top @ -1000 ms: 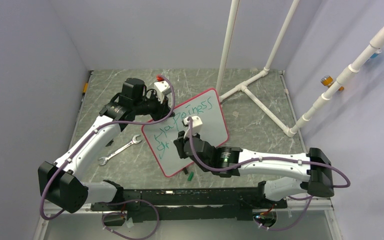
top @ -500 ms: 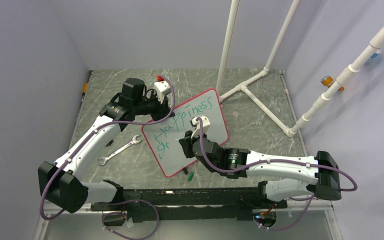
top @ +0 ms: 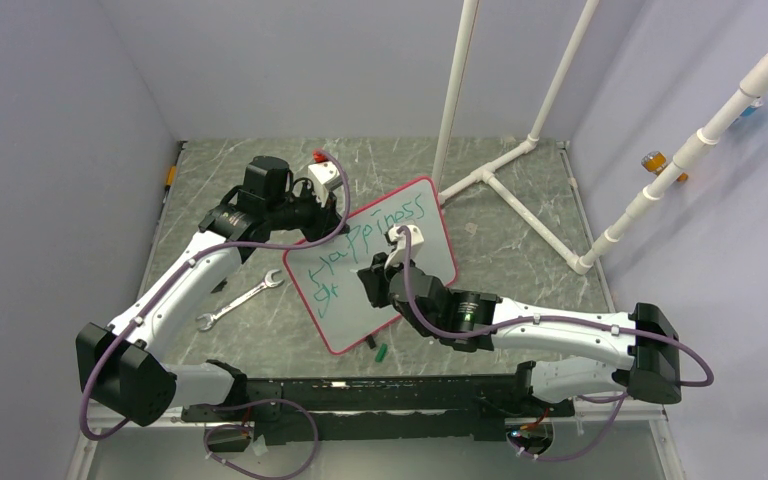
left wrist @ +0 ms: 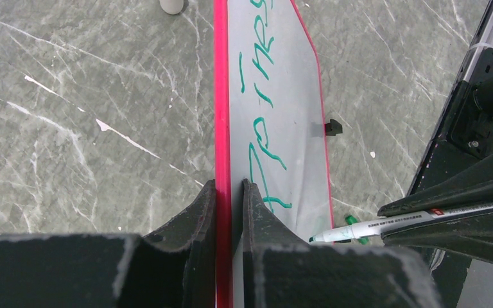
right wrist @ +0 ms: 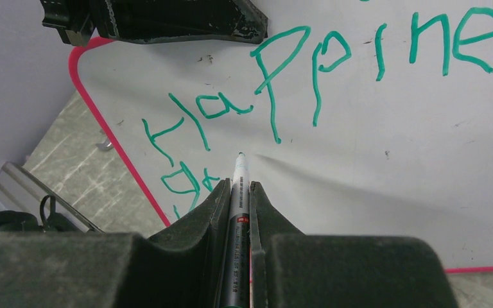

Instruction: Write a sentence on the whiteboard

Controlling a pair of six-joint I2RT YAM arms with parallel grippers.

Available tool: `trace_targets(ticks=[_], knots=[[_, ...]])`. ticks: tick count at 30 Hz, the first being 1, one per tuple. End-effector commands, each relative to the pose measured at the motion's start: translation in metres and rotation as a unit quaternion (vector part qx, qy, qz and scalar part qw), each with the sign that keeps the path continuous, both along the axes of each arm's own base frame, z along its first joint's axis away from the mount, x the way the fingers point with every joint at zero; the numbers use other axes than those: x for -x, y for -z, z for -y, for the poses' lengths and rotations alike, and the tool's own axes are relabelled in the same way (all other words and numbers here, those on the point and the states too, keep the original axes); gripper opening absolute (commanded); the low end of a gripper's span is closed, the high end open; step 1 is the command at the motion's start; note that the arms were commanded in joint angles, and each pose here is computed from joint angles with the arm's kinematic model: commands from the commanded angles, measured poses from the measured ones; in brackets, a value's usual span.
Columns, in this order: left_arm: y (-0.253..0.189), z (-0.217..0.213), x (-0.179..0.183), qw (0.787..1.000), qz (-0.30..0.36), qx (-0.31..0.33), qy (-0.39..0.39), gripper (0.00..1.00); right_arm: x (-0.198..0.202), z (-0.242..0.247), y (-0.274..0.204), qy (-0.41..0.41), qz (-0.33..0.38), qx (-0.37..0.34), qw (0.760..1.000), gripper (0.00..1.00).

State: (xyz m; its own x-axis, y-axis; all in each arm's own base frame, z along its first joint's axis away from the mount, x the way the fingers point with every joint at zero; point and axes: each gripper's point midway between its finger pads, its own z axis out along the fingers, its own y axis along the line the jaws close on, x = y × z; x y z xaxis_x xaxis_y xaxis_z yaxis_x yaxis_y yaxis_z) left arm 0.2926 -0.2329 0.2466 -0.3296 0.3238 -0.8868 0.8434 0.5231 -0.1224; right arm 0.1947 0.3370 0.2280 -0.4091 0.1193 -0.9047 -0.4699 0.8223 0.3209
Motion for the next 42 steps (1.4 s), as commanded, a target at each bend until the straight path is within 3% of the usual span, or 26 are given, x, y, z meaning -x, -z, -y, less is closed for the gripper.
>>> trace_targets(ticks=[1,27,42], knots=[[-0.02,-0.005,-0.013,0.998,0.061,-0.007,-0.01,0.0,-0.003,-0.005,-0.012,-0.006,0.011,-0.027,1.0,0.0],[-0.02,-0.005,-0.012,0.998,0.061,-0.008,-0.008,0.0,-0.008,-0.016,0.0,-0.016,0.0,-0.024,1.0,0.0],[-0.021,-0.005,-0.012,0.998,0.062,-0.008,-0.009,0.0,0.002,-0.014,0.035,-0.023,-0.042,-0.013,0.999,0.0]])
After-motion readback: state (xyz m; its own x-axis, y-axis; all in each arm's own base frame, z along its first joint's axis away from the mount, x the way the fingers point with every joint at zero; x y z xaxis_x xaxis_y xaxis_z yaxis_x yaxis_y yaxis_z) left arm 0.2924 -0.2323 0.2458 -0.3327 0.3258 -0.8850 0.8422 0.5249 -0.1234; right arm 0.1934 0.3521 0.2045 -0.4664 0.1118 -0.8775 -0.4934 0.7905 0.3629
